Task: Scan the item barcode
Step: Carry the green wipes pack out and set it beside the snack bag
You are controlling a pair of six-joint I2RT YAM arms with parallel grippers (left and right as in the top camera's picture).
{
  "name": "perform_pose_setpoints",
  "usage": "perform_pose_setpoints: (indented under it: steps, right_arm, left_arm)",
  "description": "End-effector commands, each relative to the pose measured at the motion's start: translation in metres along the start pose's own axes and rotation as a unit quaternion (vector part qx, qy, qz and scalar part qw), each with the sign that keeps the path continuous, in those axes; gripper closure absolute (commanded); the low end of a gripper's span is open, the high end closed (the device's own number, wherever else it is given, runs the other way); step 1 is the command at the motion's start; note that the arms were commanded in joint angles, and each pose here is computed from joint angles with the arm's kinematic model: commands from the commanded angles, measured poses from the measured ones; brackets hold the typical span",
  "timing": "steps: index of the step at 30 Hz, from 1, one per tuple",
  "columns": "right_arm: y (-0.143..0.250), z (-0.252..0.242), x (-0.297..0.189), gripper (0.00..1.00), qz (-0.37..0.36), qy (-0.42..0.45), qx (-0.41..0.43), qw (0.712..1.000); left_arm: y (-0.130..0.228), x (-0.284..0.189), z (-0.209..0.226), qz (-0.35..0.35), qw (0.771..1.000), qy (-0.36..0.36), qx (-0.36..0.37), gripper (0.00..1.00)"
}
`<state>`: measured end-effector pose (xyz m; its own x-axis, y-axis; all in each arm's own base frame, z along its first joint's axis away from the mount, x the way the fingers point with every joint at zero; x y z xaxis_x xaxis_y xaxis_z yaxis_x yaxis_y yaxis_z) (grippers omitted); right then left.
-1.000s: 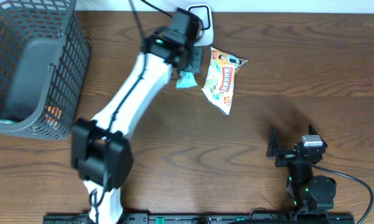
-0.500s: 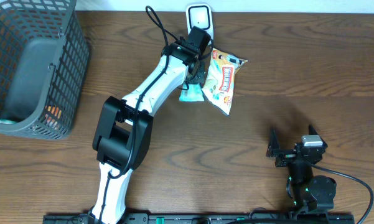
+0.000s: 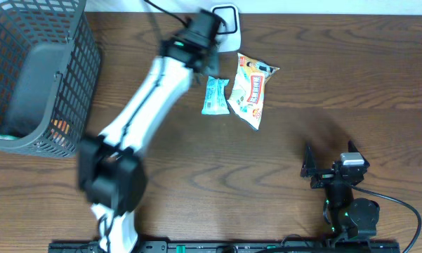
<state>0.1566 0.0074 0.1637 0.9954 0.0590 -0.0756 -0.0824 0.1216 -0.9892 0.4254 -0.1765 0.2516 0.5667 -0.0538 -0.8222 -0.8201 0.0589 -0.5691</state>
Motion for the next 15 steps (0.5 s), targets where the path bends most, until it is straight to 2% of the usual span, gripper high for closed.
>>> perform_pose_setpoints:
  steps: [1,4,5,6,8,11,12,15]
  right_arm:
    - [0.000,-0.002,0.000,0.01,-0.001,0.008,-0.005,1.000]
    - [0.000,-0.002,0.000,0.01,-0.001,0.008,-0.005,1.000]
    - [0.000,-0.002,0.000,0.01,-0.001,0.008,-0.005,1.000]
    - [0.000,-0.002,0.000,0.01,-0.001,0.008,-0.005,1.000]
    - [0.000,-0.002,0.000,0.01,-0.001,0.008,-0.005,1.000]
    - [0.000,-0.002,0.000,0.01,-0.001,0.008,-0.005,1.000]
    - [0.000,-0.002,0.000,0.01,-0.001,0.008,-0.005,1.000]
    - [0.000,-0.002,0.000,0.01,-0.001,0.008,-0.005,1.000]
  left_arm:
    - [-0.046,-0.099,0.077,-0.146,0.980,-0.110,-0.073,0.41]
    - [-0.051,-0.131,0.132,-0.181,0.960,-0.171,-0.126,0.40]
    - [-0.051,-0.140,0.153,-0.188,0.953,-0.186,-0.150,0.38]
    - [-0.049,-0.145,0.170,-0.192,0.945,-0.198,-0.176,0.32]
    - [-0.044,-0.152,0.208,-0.196,0.924,-0.225,-0.239,0.29]
    - [-0.024,-0.153,0.267,-0.178,0.883,-0.273,-0.338,0.28]
    - [-0.008,-0.150,0.294,-0.159,0.858,-0.295,-0.390,0.28]
    - [0.020,-0.138,0.330,-0.120,0.813,-0.326,-0.467,0.28]
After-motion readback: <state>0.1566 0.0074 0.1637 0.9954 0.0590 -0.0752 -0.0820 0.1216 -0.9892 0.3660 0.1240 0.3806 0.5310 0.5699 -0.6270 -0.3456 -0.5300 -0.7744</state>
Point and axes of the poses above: each gripper's point midway between its finger pads, its own x axis out along the fingers, its own z axis along the line the jaws close on, y = z × x, the point moved 9 cm from there along -x, back along the fingers, and after that the axes turned 7 degrees about x, right-handed, at the moved point
